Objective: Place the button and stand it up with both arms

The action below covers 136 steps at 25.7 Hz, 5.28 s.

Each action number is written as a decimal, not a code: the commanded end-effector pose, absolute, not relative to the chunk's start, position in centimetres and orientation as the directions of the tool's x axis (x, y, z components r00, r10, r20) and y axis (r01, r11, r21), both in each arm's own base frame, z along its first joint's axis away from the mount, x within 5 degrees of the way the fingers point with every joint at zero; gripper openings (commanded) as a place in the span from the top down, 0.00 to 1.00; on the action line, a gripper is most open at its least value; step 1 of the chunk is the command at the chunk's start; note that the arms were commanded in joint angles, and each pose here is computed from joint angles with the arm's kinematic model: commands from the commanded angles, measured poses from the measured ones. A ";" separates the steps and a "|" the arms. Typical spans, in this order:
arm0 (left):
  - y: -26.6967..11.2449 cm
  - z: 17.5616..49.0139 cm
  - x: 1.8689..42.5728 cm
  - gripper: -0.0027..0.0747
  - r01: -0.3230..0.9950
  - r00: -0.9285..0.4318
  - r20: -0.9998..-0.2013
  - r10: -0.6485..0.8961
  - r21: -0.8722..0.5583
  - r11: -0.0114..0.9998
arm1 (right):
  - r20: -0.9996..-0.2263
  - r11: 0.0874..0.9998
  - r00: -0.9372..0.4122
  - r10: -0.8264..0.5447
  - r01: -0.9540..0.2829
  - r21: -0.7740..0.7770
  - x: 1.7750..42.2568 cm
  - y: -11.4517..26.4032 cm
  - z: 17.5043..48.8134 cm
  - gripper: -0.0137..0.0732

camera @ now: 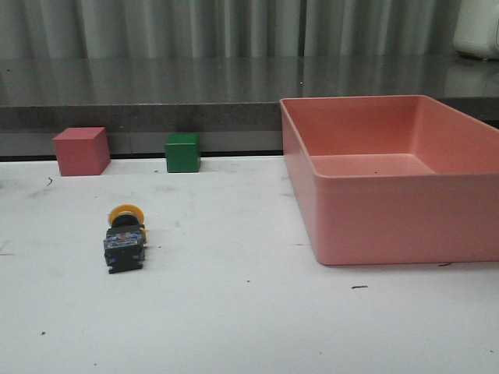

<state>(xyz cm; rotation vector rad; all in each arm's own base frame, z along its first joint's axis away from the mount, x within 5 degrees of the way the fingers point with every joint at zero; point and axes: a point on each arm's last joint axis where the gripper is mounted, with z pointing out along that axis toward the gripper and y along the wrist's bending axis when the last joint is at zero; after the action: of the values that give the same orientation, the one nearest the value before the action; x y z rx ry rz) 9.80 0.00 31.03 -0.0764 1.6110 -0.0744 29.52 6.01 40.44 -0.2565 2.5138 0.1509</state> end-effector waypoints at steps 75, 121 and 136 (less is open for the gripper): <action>-7.1 35.3 21.0 0.10 0.286 -0.356 -0.934 -0.017 -0.126 0.950 | -0.996 0.980 0.071 0.045 -0.195 0.030 4.1 0.9 28.9 0.91; -17.0 19.0 39.2 0.10 0.001 -0.999 -0.042 -0.009 -0.221 0.975 | -0.996 0.980 0.071 0.045 -0.195 0.030 4.1 0.9 28.9 0.91; -17.0 19.3 39.3 0.55 0.010 -0.999 -0.042 0.001 -0.222 0.975 | -0.996 0.980 0.071 0.045 -0.195 0.030 4.1 0.9 28.9 0.91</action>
<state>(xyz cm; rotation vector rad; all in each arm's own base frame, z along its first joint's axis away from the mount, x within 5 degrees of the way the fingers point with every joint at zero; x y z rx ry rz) 39.39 -16.59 16.33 -0.0003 3.1452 -0.2942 4.21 1.00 27.44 -0.1292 1.5865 0.1936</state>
